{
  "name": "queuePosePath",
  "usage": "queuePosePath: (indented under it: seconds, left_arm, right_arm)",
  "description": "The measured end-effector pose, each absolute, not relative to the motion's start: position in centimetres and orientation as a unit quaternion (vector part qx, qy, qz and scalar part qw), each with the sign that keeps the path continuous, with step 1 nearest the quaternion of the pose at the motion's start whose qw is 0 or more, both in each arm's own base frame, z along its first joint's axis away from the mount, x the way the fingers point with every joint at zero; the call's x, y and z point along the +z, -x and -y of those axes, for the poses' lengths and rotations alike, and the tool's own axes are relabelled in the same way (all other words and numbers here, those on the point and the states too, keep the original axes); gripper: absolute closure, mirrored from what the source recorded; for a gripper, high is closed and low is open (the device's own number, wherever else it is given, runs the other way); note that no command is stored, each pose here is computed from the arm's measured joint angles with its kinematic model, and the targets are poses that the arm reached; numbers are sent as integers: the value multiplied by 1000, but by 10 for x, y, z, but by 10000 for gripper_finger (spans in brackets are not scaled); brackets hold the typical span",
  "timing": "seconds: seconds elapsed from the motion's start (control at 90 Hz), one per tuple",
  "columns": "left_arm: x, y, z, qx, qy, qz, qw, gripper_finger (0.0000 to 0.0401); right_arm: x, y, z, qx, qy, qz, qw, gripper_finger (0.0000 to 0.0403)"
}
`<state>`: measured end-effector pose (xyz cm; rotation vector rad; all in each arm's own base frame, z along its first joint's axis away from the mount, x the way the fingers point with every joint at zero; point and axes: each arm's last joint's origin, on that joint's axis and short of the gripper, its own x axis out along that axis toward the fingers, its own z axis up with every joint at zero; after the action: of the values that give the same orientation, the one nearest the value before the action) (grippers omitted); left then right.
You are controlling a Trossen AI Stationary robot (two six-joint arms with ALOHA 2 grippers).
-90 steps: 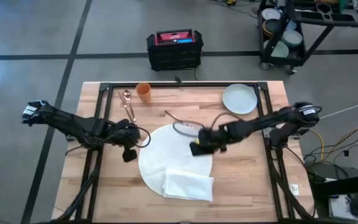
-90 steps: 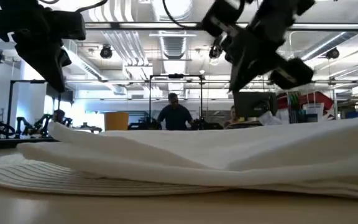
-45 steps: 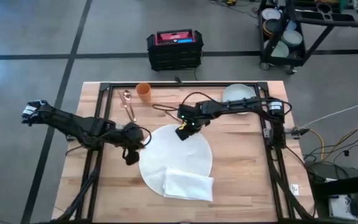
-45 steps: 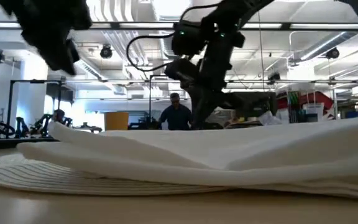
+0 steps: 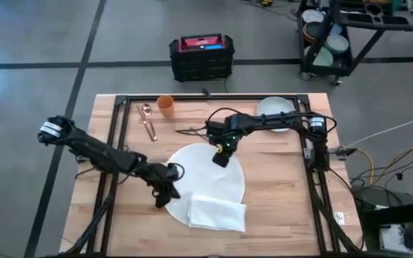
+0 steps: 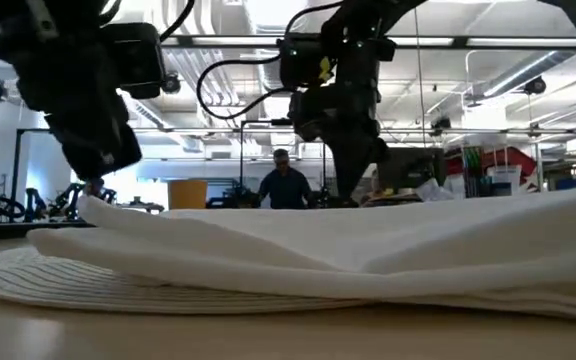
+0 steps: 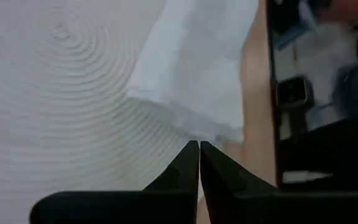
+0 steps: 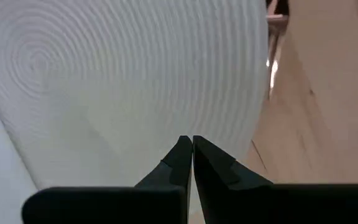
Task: Set table place
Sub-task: Adjust the white mat on the table
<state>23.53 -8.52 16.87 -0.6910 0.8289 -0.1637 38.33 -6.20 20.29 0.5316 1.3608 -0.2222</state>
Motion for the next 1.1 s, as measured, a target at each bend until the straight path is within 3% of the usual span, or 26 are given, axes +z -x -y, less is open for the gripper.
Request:
queuePosePath:
  seconds: [0.089, 0.289, 0.5, 1.1]
  left_arm:
    - [158, -237, 87, -42, 340, -415, 843, 401]
    - [157, -248, 100, -52, 331, -428, 840, 401]
    - [156, -250, 104, 21, 293, -472, 831, 401]
    - [147, -252, 107, 76, 302, -470, 826, 401]
  right_arm:
    - [206, -387, 63, -91, -230, -609, 754, 403]
    - [192, -396, 63, -65, -214, -610, 760, 403]
    - [180, -412, 63, -43, -221, -611, 758, 403]
    - [181, -468, 72, 33, -178, -612, 769, 403]
